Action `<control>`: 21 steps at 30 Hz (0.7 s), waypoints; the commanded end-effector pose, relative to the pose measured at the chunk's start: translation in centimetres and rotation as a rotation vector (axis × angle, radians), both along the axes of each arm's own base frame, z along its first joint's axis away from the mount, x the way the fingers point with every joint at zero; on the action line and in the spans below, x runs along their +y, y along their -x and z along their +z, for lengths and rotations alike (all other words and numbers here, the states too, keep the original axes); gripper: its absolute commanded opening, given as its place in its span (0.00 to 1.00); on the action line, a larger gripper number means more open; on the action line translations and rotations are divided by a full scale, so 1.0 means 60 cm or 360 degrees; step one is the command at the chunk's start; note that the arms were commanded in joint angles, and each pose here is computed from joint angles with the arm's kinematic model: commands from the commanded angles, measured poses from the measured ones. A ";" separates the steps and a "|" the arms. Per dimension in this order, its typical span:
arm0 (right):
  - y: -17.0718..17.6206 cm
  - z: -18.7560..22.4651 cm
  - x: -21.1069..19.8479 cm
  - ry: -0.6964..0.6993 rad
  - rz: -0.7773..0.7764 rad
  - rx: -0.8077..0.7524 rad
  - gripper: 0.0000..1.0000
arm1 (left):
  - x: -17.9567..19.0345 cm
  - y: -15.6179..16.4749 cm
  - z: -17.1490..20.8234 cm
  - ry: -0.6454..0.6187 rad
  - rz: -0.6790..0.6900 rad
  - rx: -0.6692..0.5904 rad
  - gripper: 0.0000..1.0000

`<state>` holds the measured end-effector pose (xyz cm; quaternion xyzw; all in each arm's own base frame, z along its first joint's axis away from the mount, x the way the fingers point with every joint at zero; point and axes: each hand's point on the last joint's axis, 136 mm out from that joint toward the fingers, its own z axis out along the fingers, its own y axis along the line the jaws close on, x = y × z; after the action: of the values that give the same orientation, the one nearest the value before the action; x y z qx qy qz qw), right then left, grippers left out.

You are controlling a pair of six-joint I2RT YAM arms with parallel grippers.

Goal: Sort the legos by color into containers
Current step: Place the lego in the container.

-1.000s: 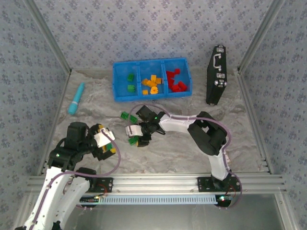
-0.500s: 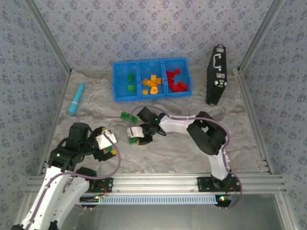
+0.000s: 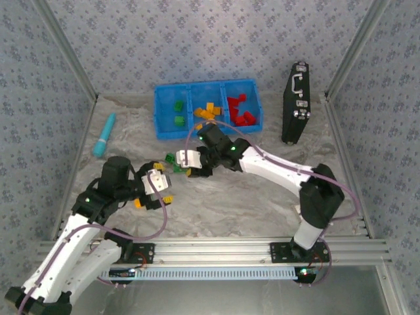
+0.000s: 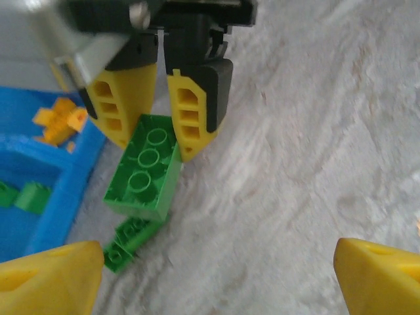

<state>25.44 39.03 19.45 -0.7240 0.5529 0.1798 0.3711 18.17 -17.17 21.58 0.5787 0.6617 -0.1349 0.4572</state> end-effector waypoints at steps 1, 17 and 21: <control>0.018 0.017 -0.017 0.0039 -0.0014 0.0013 0.24 | -0.025 -0.022 0.059 0.0154 -0.0036 -0.0155 0.90; 0.049 0.064 -0.031 -0.0090 0.0023 -0.0109 0.22 | -0.045 -0.035 0.081 0.0272 -0.0036 -0.0067 0.80; 0.058 0.076 -0.029 -0.0132 0.0042 -0.0099 0.22 | -0.052 -0.031 0.078 0.0280 -0.0081 -0.0025 0.79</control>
<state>22.89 37.18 22.61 -0.7234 0.5356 0.1701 0.4012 20.63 -19.41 24.38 0.5456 0.6535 -0.1745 0.4948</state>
